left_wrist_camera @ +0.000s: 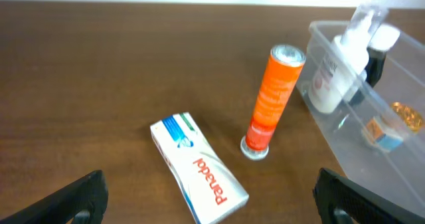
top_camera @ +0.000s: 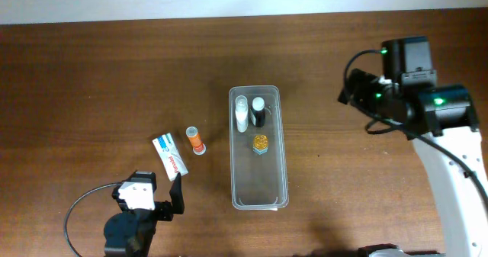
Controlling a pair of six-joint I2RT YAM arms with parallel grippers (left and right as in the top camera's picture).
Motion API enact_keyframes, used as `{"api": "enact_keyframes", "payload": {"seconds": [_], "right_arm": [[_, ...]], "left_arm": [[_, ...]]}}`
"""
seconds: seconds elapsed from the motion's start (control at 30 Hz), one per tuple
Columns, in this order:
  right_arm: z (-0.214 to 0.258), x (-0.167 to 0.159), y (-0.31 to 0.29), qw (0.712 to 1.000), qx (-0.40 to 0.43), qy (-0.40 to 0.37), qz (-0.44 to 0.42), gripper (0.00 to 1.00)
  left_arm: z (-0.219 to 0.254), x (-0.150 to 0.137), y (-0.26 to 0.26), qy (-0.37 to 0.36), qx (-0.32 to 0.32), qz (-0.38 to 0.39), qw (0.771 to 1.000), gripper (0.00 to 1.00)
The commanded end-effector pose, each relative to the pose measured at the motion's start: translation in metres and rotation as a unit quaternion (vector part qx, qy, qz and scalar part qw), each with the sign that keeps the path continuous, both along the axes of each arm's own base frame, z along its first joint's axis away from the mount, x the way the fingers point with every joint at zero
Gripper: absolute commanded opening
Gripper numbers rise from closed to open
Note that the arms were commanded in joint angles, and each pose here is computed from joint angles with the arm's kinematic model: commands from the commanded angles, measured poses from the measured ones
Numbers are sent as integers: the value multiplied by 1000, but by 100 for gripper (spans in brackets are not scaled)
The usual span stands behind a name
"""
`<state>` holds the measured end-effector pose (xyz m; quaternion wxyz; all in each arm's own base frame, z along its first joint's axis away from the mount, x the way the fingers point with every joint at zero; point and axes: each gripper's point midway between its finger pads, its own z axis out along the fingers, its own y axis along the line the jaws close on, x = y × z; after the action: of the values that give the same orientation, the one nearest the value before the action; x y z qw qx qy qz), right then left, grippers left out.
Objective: Pack container
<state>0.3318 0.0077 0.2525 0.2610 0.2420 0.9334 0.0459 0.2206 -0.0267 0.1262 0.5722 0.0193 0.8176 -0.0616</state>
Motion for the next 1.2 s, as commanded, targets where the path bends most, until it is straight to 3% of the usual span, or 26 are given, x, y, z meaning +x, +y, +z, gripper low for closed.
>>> {"api": "enact_keyframes", "payload": {"seconds": [0.0, 0.1, 0.27, 0.4, 0.67, 0.87, 1.17], "right_arm": [[8, -1, -16, 1000, 9, -10, -27, 99], [7, -1, -24, 999, 8, -9, -40, 98], [6, -1, -27, 999, 8, -8, -43, 98], [6, -1, -27, 999, 8, -7, -43, 98], [6, -1, -27, 999, 8, -7, -43, 98], [6, -1, -27, 999, 8, -7, -43, 98], [6, -1, -27, 999, 8, -7, -43, 98]], "left_arm": [[3, 1, 0, -10, 7, -2, 1000, 99], [22, 4, -14, -47, -13, -39, 998, 99], [67, 8, -7, -98, -41, -11, 994, 99], [98, 14, -3, -91, -38, 1, 995, 99], [138, 64, -15, 46, -31, -16, 998, 99], [152, 112, -30, 167, -28, -45, 984, 99], [116, 148, -67, 262, -81, -124, 954, 99]]}}
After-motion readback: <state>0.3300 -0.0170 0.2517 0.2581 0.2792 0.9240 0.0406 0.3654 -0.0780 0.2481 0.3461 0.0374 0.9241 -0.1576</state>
